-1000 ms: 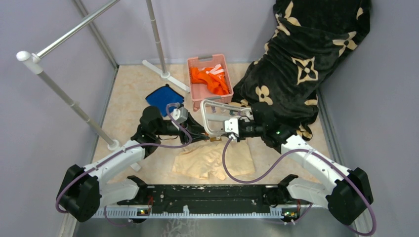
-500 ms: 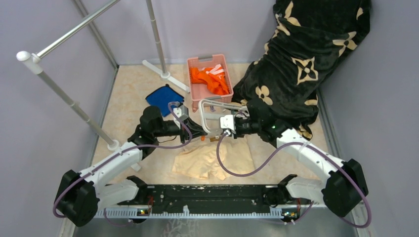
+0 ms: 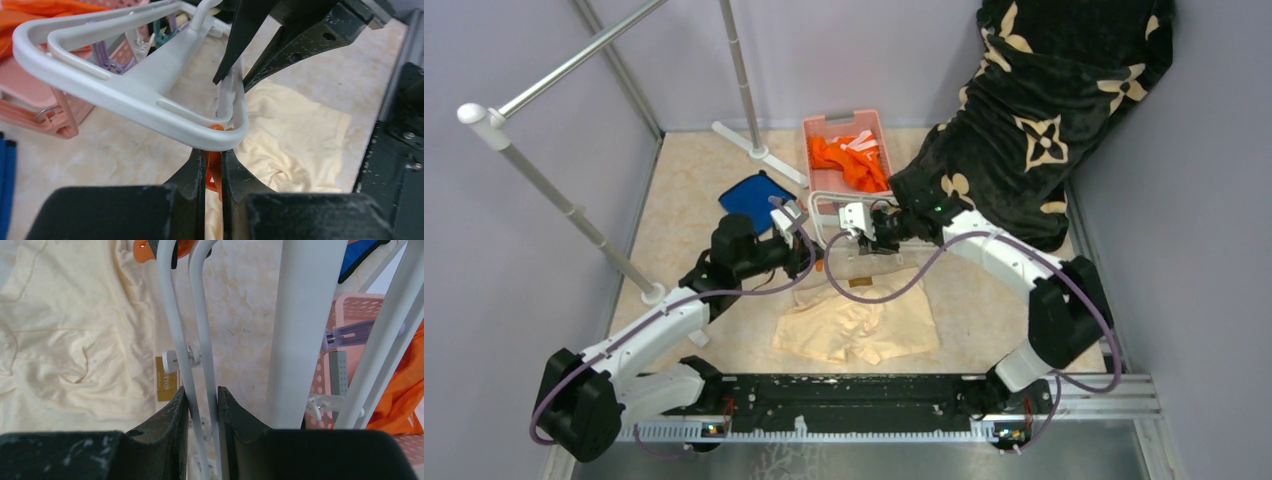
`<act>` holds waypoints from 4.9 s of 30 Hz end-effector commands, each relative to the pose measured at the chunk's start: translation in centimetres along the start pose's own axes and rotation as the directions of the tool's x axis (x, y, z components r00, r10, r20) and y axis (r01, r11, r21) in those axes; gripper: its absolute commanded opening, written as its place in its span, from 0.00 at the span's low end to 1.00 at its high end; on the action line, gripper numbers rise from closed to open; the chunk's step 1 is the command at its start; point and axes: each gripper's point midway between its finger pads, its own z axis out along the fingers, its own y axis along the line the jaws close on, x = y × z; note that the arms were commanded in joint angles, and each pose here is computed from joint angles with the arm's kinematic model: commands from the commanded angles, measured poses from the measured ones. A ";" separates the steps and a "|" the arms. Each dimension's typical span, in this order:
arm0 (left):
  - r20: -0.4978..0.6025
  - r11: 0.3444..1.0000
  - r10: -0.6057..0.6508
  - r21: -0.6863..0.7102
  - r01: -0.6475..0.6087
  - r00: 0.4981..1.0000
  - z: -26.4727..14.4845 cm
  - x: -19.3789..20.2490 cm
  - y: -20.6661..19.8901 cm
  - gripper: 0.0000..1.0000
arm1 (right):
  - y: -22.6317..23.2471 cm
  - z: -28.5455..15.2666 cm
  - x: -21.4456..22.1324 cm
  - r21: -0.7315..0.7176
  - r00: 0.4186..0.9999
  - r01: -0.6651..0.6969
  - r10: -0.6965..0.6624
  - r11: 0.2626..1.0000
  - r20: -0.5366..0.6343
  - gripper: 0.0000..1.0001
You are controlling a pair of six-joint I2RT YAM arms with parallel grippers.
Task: Clip the underwear to the hanger
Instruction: Open the clamp at the hanger, then adjust the underwear at the center of the board.
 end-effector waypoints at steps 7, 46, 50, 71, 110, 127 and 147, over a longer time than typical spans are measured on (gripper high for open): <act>-0.107 0.990 -0.035 -0.141 0.020 0.994 0.0 1.4 3.7 0.00 | -6.7 2.5 -3.8 0.041 0.993 0.058 -0.061 0.998 0.096 0.24; -0.075 0.922 -0.178 -0.362 0.140 0.981 -1.5 4.0 14.0 0.00 | 3.7 6.5 -3.8 -0.087 0.936 -0.220 0.235 0.972 0.261 0.50; -0.060 0.914 -0.190 -0.374 0.155 0.980 -1.2 3.7 14.8 0.00 | 1.7 8.8 -2.3 -0.030 0.944 -0.242 0.242 0.970 0.225 0.53; -0.047 0.924 -0.221 -0.329 0.194 0.974 -0.2 4.0 14.6 0.00 | 2.1 14.8 3.7 -0.020 0.943 -0.323 0.324 0.946 0.076 0.64; -0.054 0.922 -0.203 -0.348 0.173 0.978 -0.5 3.6 14.9 0.00 | 1.6 12.7 -1.1 0.059 0.961 -0.212 0.196 0.976 0.197 0.66; -0.057 0.923 -0.207 -0.343 0.175 0.977 -0.5 3.6 14.8 0.00 | 3.5 14.7 3.4 -0.002 0.969 -0.240 0.240 0.971 0.054 0.71; -0.063 0.924 -0.222 -0.333 0.189 0.973 -0.2 3.9 14.7 0.00 | 6.5 15.0 10.3 -0.069 0.931 -0.322 0.302 0.944 -0.206 0.50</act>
